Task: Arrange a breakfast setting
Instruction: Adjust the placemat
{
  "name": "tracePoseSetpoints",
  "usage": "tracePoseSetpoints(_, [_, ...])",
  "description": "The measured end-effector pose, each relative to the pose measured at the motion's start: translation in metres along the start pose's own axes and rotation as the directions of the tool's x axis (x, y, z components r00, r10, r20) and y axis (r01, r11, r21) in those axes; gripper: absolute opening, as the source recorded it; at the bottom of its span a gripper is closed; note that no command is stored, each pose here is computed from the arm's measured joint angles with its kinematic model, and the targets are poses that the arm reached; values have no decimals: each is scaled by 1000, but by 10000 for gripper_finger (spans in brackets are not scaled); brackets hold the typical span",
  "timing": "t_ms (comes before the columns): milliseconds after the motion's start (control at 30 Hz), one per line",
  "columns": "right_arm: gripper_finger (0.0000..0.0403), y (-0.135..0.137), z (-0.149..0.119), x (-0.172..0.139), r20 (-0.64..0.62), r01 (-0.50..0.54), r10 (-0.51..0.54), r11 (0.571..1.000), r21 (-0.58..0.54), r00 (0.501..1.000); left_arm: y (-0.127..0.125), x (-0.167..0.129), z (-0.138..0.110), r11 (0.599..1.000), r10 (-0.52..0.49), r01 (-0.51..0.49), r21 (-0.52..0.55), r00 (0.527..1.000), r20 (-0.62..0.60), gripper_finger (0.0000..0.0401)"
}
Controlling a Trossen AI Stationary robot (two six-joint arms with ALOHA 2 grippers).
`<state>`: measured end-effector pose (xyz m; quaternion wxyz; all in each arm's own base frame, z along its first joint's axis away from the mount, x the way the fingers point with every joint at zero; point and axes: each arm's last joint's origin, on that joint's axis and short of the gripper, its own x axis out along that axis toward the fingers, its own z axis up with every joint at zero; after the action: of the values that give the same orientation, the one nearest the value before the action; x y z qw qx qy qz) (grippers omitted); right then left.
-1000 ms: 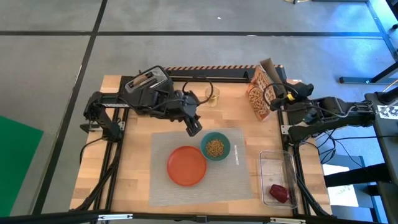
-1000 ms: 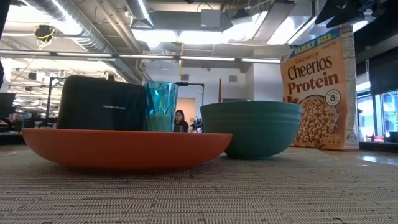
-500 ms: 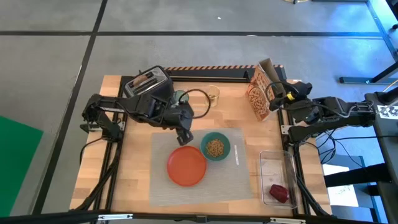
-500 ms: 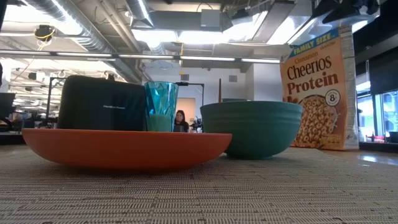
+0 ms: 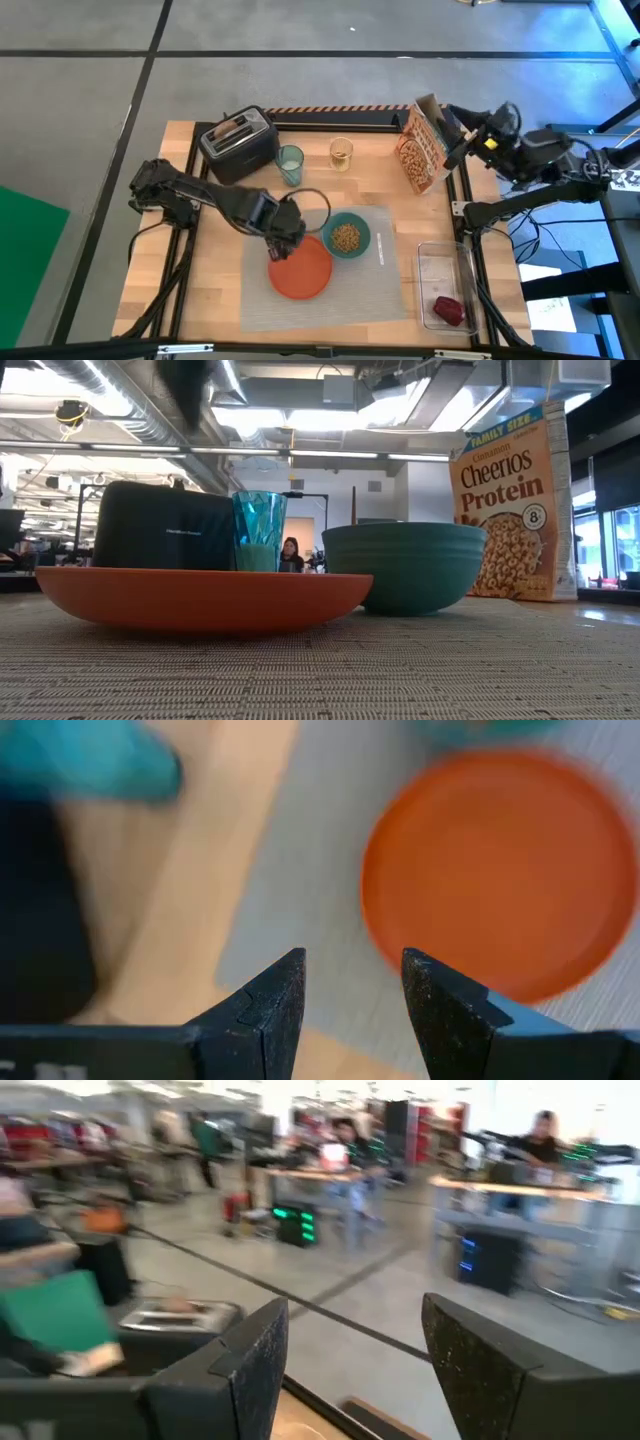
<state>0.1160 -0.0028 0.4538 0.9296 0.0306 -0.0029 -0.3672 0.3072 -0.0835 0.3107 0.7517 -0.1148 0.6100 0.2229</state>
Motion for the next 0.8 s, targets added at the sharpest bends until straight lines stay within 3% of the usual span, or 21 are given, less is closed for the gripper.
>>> tracePoseSetpoints(200, [211,31,15,19,-38,-148,147,988,-34,988,-5,44,-32,998,57,-62,-19,981,-186,160])
tracePoseSetpoints(400, [123,78,-5,48,-193,-368,355,929,-38,915,-6,92,-60,997,-71,64,-40,967,-245,133])
tracePoseSetpoints(600, [11,111,-46,70,-441,-426,407,903,61,800,-1,127,-77,990,-135,121,-78,965,-226,93])
tracePoseSetpoints(800, [12,129,-86,77,-662,-372,323,926,72,676,6,157,-94,983,-178,164,-83,958,-224,63])
